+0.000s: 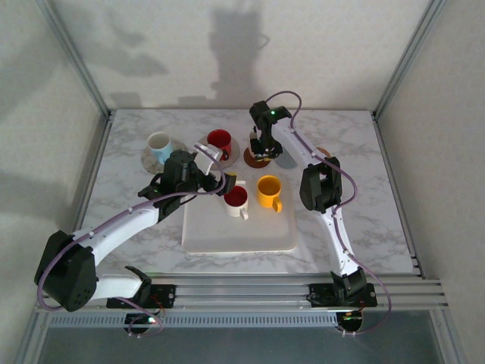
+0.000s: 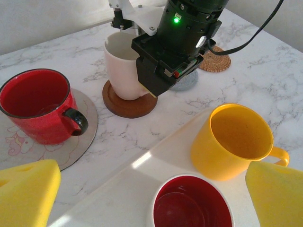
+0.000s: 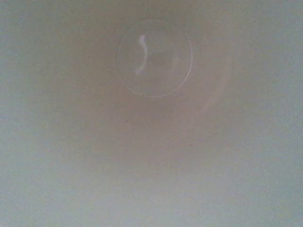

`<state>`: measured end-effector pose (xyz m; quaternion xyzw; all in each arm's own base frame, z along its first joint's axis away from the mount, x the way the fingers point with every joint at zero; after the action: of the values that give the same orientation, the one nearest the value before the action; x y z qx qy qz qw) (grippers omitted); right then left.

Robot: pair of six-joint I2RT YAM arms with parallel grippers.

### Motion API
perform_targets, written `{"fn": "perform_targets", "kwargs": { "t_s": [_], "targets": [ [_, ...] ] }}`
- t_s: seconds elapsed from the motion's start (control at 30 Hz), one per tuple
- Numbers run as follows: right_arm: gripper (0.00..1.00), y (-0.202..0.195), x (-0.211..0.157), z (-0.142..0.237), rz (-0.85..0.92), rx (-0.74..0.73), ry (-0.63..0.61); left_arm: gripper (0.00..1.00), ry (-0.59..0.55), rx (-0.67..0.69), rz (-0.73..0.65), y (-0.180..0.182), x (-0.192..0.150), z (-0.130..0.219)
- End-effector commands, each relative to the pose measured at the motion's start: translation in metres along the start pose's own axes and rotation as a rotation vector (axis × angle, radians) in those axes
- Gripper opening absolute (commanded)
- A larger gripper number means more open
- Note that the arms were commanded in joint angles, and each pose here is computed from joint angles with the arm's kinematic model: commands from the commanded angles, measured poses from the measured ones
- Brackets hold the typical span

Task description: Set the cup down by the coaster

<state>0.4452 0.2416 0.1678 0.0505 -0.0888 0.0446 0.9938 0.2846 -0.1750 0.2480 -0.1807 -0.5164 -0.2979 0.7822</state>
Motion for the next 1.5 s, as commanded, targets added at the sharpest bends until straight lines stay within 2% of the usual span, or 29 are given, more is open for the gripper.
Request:
{"fn": "perform_targets", "kwargs": {
  "t_s": [0.0,0.33,0.73,1.13,1.47],
  "targets": [
    [0.24,0.000,0.002,0.011,0.011,0.019,-0.012,1.00,-0.031,0.008,-0.006,0.002,0.008,0.008],
    [0.29,0.000,0.002,0.016,0.006,0.023,-0.020,1.00,-0.027,0.016,-0.016,0.001,0.006,0.013],
    [0.42,0.000,0.000,0.032,0.007,0.031,-0.038,1.00,-0.033,0.020,-0.017,0.001,0.007,0.016],
    [0.72,0.003,-0.007,0.053,0.011,0.040,-0.074,1.00,-0.050,0.024,-0.023,0.000,0.009,0.022],
    [0.93,0.006,-0.017,0.097,0.029,0.037,-0.165,1.00,-0.076,0.036,-0.054,0.000,0.019,0.035]
  ]
}}
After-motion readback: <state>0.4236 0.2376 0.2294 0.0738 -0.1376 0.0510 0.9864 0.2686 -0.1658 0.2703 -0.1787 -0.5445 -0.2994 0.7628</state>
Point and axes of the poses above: each hand's point on the last joint's axis, 136 mm out from that joint toward the fingers, its own z axis back along the fingers, its own y axis along the line the jaws close on, x = y × z, the point moved 9 cm from there along z, back along the fingers, and after that the axes turned 8 degrees about -z, right-handed, at the moved point
